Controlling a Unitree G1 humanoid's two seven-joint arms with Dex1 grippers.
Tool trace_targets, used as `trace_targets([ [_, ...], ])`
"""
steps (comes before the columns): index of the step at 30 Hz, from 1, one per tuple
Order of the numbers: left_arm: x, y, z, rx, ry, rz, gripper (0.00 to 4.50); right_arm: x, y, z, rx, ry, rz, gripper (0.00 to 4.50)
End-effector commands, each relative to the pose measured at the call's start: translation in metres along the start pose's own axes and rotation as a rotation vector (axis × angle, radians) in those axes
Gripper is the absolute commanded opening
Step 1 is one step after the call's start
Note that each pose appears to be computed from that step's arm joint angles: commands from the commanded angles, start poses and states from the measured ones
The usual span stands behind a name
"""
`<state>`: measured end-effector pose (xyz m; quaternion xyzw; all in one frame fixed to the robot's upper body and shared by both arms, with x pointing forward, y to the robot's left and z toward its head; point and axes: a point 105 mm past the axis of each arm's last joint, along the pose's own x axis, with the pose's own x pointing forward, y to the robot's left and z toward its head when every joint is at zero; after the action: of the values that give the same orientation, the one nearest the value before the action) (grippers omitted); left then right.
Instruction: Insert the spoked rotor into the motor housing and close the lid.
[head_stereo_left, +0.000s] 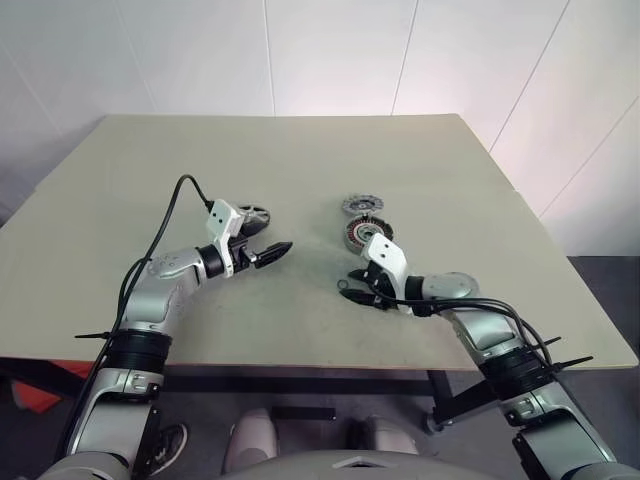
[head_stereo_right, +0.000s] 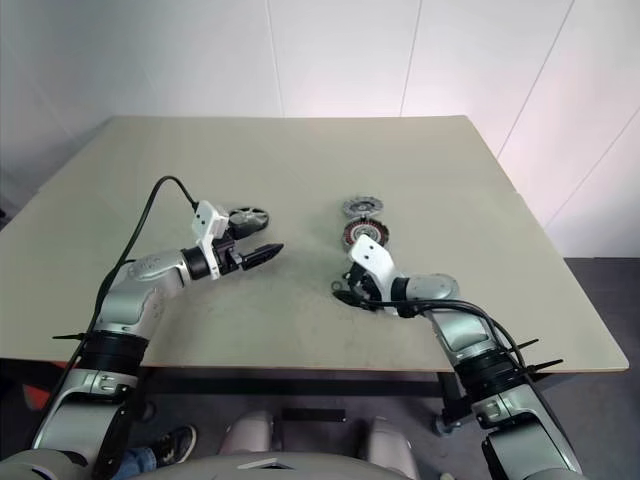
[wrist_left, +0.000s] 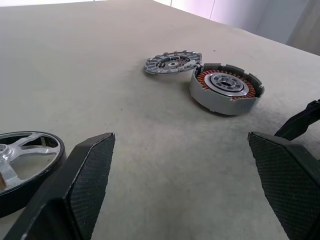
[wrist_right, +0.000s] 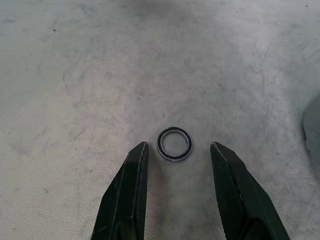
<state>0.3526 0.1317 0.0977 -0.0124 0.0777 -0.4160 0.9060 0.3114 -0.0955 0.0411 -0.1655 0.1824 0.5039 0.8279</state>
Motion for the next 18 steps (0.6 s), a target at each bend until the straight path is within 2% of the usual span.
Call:
trace_targets([
  [1,-0.004,0.002,0.016,0.042,-0.043,0.012,4.5,0.008,0.0,0.005,-0.026,-0.005,0.001,2.16],
  [4,-0.004,0.003,0.015,0.042,-0.043,0.013,4.5,0.012,-0.003,0.001,-0.027,0.01,-0.01,2.16],
  [7,-0.004,0.003,0.016,0.044,-0.044,0.016,4.5,0.011,-0.006,-0.004,-0.037,0.028,-0.022,1.59],
  [10,-0.003,0.005,0.017,0.046,-0.044,0.021,4.5,0.007,-0.008,-0.005,-0.042,0.029,-0.026,0.61],
  [14,-0.002,0.005,0.017,0.046,-0.045,0.023,4.5,-0.001,-0.013,-0.003,-0.035,0.022,-0.044,0.57],
  [18,-0.001,0.005,0.016,0.045,-0.045,0.022,4.5,-0.022,-0.02,-0.008,0.002,0.026,-0.071,0.57],
])
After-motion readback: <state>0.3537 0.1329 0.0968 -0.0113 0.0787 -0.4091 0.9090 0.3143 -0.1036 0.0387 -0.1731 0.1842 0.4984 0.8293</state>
